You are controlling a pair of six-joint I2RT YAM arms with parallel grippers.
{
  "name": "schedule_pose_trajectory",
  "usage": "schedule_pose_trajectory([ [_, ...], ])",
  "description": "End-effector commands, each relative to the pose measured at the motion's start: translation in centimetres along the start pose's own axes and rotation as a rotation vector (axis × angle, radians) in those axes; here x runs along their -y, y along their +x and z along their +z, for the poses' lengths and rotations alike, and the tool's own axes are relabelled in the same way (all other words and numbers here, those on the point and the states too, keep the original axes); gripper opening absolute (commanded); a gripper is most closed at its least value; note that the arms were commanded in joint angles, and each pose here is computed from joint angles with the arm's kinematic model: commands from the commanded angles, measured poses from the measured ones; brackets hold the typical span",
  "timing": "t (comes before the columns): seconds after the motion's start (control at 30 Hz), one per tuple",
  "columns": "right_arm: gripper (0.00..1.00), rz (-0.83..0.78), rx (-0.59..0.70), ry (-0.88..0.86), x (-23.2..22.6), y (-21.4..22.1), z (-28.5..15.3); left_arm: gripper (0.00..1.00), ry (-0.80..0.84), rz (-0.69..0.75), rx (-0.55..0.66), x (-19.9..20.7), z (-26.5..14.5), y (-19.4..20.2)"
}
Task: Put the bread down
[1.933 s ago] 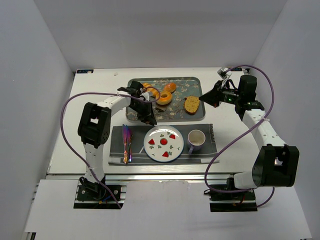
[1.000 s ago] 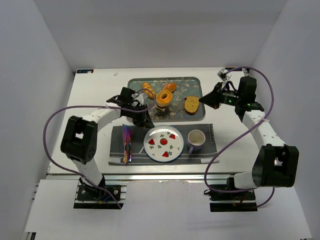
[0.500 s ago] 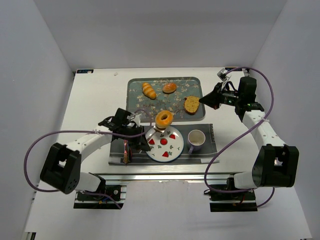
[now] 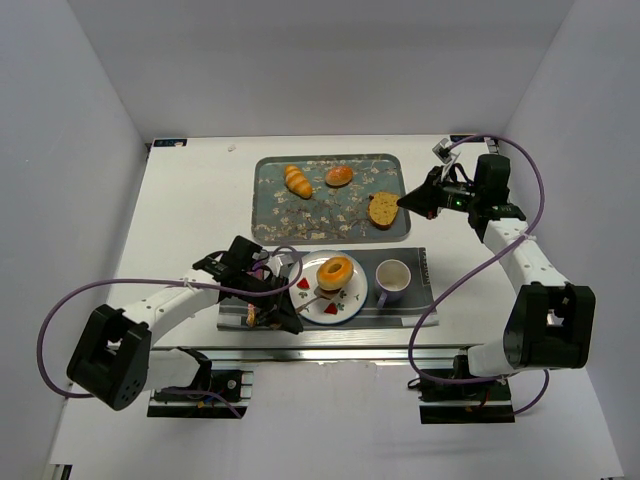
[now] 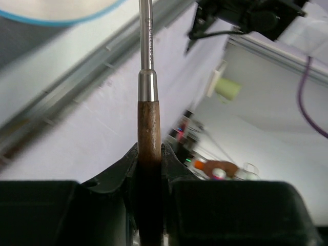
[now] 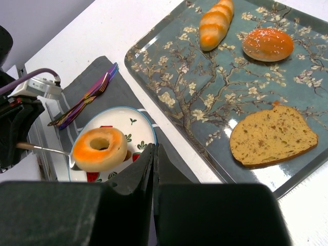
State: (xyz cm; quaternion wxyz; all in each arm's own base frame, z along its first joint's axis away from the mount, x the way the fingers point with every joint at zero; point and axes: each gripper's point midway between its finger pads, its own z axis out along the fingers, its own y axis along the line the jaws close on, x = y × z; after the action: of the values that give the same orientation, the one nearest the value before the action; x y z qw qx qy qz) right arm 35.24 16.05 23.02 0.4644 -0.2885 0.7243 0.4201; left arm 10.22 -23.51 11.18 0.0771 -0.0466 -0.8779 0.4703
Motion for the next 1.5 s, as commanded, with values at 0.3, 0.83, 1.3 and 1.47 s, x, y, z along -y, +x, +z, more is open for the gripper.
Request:
schedule_pose_trajectory([
  [0.3, 0.02, -0.070, 0.048, -0.025, -0.5, -2.9, -0.1, 0.00, 0.169, -0.172, -0.163, 3.8, -1.3, 2.7],
  [0.83, 0.02, -0.066, 0.050, -0.028, -0.7, -2.6, -0.2, 0.00, 0.169, -0.227, -0.199, 4.5, -1.3, 3.3],
  [1.3, 0.02, -0.071, 0.054, -0.028, -0.6, -2.8, -0.2, 0.00, 0.155, -0.161, -0.330, 10.0, -5.0, 7.2],
  [1.47, 0.02, -0.069, 0.055, -0.027, -0.7, -2.6, -0.3, 0.00, 0.149, -0.141, -0.281, 11.3, -5.2, 5.6],
])
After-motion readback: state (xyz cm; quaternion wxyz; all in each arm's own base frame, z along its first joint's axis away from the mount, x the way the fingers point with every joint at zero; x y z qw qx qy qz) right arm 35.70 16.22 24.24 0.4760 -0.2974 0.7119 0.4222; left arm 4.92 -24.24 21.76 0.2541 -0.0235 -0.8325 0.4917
